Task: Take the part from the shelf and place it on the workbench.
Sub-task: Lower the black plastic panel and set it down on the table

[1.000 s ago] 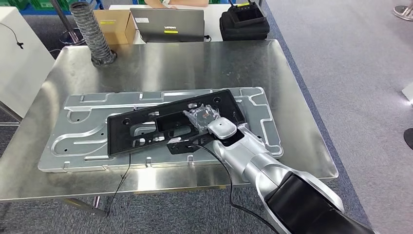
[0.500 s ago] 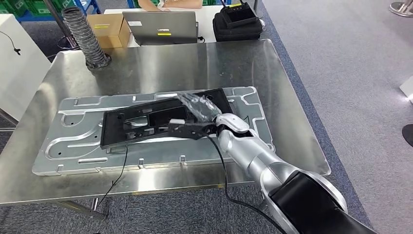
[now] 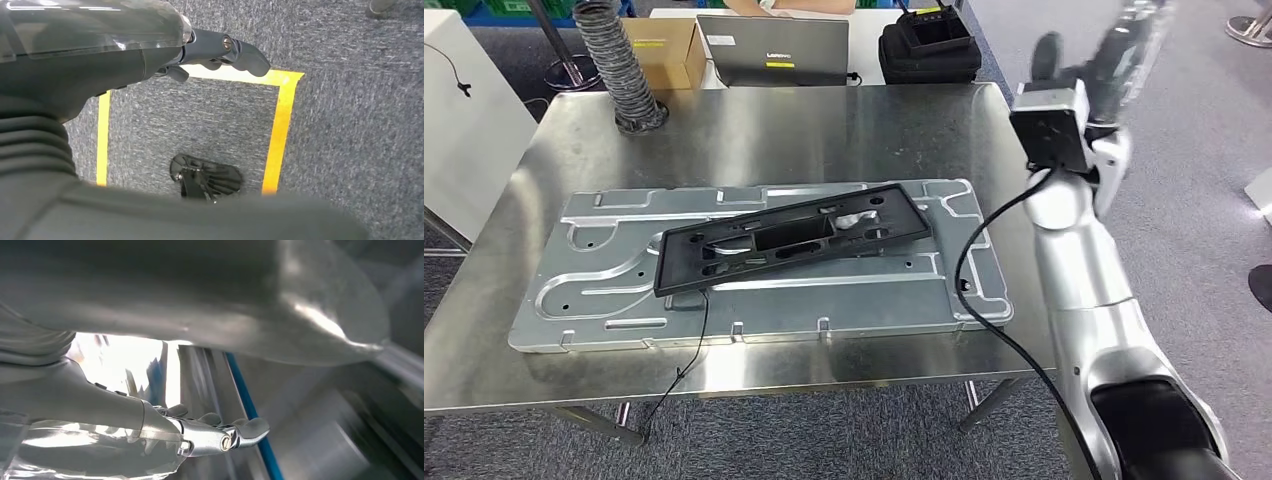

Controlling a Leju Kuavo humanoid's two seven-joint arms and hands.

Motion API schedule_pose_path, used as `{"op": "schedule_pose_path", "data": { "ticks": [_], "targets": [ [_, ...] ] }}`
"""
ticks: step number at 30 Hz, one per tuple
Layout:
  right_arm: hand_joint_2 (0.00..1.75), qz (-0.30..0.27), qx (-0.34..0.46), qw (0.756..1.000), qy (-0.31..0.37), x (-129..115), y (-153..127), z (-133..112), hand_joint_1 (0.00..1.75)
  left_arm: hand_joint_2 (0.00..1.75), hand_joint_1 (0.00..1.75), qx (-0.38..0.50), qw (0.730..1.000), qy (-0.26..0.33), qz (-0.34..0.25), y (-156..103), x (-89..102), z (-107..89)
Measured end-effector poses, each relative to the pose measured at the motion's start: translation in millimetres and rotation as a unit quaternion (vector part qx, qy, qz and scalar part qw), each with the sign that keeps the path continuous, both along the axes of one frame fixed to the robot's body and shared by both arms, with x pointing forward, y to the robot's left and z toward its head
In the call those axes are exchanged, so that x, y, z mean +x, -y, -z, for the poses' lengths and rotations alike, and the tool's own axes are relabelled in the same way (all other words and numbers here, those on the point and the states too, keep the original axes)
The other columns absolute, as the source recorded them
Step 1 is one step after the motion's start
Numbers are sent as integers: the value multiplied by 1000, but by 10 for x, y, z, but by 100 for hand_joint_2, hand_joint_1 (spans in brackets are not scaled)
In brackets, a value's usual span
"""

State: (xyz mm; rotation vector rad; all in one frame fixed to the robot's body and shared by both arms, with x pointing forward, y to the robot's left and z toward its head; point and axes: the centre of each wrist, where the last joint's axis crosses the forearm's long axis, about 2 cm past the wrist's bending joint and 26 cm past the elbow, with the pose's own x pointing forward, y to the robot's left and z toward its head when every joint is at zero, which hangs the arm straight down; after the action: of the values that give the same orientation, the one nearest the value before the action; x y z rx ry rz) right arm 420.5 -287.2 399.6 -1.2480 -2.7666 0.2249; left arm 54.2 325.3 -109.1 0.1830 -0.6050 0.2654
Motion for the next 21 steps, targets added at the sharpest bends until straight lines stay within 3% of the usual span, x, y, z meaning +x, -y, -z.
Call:
{"op": "schedule_pose_path", "data": {
  "ticks": [3, 7, 10, 14, 18, 21],
  "targets": [
    [0, 95, -33, 993, 61, -285, 381, 80, 0, 0, 0, -2, 1000, 3, -11, 4, -52, 7],
    [0, 178, -61, 979, 81, -748, 864, 522, 0, 0, 0, -4, 1000, 2, -29, 2, -86, 11],
    [0, 229, -61, 971, 45, -1125, 1208, 974, 0, 0, 0, -4, 999, -4, -40, 5, -101, 13],
    [0, 311, -33, 949, -28, -1810, 1598, 1567, 0, 0, 0, -4, 999, -10, -42, -1, -149, 18],
    [0, 387, -20, 919, -73, -2371, 1811, 1842, 0, 0, 0, -2, 999, -6, -32, -2, -155, 18],
    [0, 425, -17, 900, -94, -2650, 1894, 1949, 0, 0, 0, -1, 1000, -4, -29, 2, -150, 18]
  ]
}}
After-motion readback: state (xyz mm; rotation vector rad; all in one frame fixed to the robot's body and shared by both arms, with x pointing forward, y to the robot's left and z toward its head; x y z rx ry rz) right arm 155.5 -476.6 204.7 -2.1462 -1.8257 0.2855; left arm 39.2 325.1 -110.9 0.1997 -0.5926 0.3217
